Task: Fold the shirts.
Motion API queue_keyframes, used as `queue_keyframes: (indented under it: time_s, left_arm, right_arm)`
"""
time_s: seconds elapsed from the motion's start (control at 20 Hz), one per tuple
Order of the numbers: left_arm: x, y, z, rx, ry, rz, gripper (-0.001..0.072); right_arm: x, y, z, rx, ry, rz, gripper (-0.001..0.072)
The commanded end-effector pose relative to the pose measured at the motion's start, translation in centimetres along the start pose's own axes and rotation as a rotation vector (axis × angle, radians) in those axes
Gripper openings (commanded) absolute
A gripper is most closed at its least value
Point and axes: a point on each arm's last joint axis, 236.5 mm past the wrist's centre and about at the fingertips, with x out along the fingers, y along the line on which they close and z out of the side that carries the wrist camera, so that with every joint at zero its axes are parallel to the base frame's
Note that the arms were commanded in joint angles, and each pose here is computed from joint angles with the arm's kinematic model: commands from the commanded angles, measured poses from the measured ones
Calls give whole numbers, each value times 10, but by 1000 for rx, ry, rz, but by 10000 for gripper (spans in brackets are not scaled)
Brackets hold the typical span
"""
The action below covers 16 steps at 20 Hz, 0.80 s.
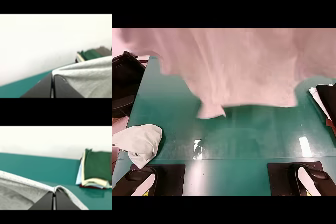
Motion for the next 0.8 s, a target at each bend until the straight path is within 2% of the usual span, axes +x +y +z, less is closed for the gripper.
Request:
queue_keyframes:
  time_s: [0.0, 0.15, 0.25, 0.35, 0.5, 0.65, 0.75]
  left_arm:
    - [-23, -11, 36, 6, -94, -23, 23]
    - [14, -4, 1, -8, 14, -33, 23]
    - [58, 5, -55, -36, 176, -50, 23]
    - [105, 13, -136, -78, 395, -78, 23]
    - [165, 25, -268, -156, 680, -105, 23]
    - [198, 31, -386, -229, 882, -110, 23]
    - [202, 34, -437, -268, 977, -96, 25]
  right_arm:
    - [-14, -1, 20, -33, -15, -31, 10]
    - [27, -11, 0, 25, 128, 11, 10]
    - [74, -14, -36, 103, 282, 67, 10]
    - [128, -17, -91, 147, 461, 84, 10]
    - [197, -33, -195, 139, 745, 4, 10]
    - [246, -44, -276, 167, 929, -17, 10]
    - [266, -53, -309, 187, 988, -30, 11]
